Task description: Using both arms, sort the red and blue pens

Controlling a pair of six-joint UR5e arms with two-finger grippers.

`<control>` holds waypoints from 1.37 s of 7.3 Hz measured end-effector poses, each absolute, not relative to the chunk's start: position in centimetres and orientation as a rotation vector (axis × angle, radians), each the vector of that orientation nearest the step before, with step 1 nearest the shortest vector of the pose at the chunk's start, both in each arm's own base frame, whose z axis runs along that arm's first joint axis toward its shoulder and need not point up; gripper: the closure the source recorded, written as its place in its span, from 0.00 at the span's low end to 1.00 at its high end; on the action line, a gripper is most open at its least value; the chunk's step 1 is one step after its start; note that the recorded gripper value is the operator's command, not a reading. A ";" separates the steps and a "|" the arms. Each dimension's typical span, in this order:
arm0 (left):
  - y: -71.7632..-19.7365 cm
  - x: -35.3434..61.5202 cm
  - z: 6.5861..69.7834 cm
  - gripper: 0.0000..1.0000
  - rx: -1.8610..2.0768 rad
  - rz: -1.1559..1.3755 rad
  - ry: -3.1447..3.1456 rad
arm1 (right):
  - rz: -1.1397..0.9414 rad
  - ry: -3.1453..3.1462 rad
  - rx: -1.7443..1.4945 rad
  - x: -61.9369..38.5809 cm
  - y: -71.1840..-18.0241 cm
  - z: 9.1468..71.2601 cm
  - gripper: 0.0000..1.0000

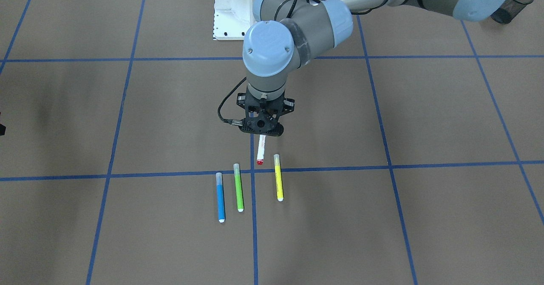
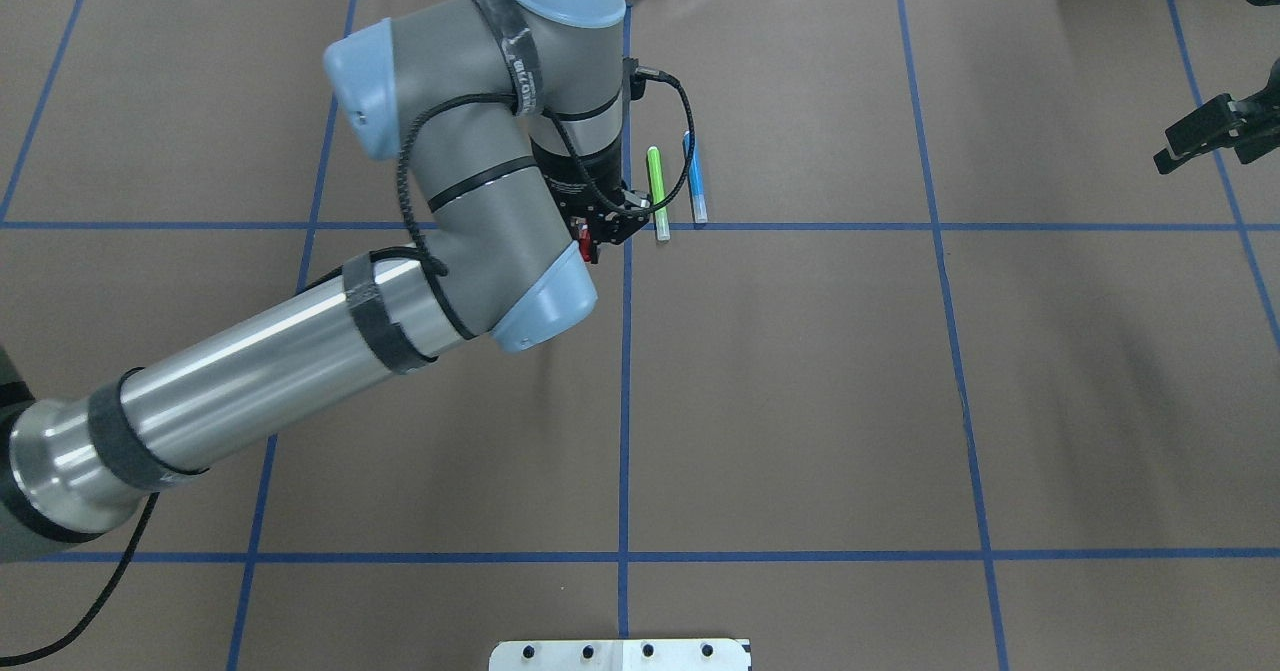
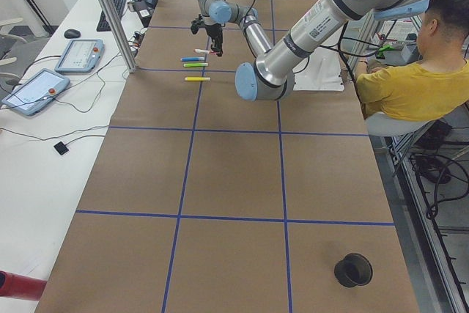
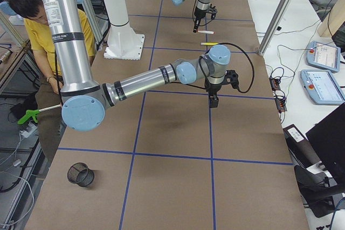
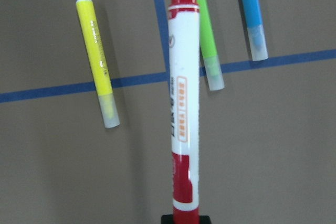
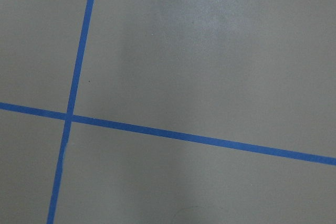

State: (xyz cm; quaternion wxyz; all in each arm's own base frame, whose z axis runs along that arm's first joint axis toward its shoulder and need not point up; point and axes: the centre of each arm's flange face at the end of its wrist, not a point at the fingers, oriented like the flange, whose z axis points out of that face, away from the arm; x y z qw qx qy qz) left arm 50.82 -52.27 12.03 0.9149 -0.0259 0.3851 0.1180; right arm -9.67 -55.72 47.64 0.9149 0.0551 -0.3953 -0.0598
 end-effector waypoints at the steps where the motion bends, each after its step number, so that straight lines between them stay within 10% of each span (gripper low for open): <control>1: -50.2 46.1 14.2 1.00 -0.040 0.292 0.769 | -0.124 -0.814 0.116 -9.6 -55.7 47.7 0.01; 10: -36.5 12.7 42.6 1.00 -0.095 0.806 0.397 | -0.126 -0.815 0.120 -9.6 -55.5 48.0 0.01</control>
